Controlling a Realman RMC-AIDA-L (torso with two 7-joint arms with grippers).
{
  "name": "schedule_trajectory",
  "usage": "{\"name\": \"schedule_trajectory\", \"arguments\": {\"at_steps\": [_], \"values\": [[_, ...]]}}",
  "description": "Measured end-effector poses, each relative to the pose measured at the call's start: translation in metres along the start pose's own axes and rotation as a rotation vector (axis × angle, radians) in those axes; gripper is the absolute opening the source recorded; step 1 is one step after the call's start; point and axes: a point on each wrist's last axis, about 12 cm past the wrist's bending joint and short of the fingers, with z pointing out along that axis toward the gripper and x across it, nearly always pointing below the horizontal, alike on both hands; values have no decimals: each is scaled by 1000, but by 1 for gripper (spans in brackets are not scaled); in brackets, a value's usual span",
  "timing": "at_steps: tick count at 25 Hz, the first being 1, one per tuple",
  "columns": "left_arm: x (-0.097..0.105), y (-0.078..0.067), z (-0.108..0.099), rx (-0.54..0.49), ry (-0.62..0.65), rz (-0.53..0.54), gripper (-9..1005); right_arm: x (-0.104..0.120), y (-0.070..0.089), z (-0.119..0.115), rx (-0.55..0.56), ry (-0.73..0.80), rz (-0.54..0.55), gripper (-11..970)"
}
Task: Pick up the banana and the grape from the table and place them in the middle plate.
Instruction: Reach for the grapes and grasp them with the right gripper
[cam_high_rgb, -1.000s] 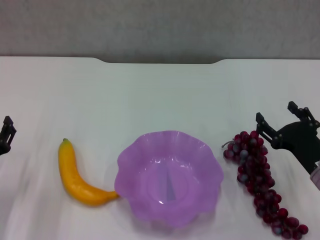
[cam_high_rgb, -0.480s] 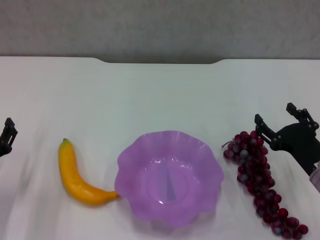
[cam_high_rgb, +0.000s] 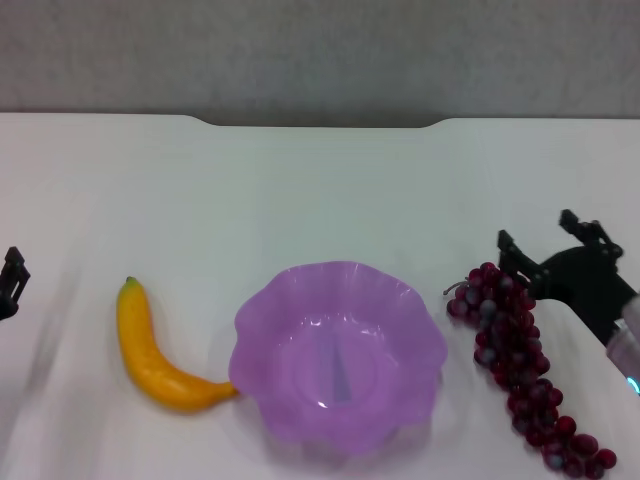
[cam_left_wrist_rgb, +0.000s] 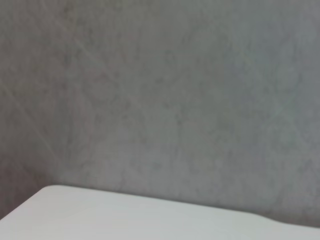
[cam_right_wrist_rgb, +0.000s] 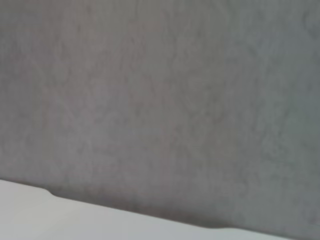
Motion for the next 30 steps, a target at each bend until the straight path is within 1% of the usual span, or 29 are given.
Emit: {"name": "schedule_trajectory", "arguments": {"at_steps": [2,5,8,11,16,20,22,25,27,30], "values": [[2,1,0,-6,15,7,711,-5,2,7,-23,36,14,860],[3,2,1,-10,34,12,711,-15,-2,14,-33,135,31,857],[3,1,2,-11,40,12,711,-24,-6,17,-17,275,41,854],[3,1,4,-13,48,10,712,-32,-10,15,-20,399,41,851],[3,2,6,-18,52,17,711,-55,-6,12,-68,450,69,847],[2,1,8,-13,48,16,712,-67,-4,15,-122,489,114,843],[1,0,9,-11,47,18,712,-69,-7,16,-129,512,148,841],[0,-1,10,-7,46,18,712,-70,-15,18,-123,547,188,838],[0,-1,10,-6,46,19,712,-68,-21,20,-121,576,208,836],[0,-2,10,-4,45,19,711,-63,-24,23,-120,619,239,834]]}}
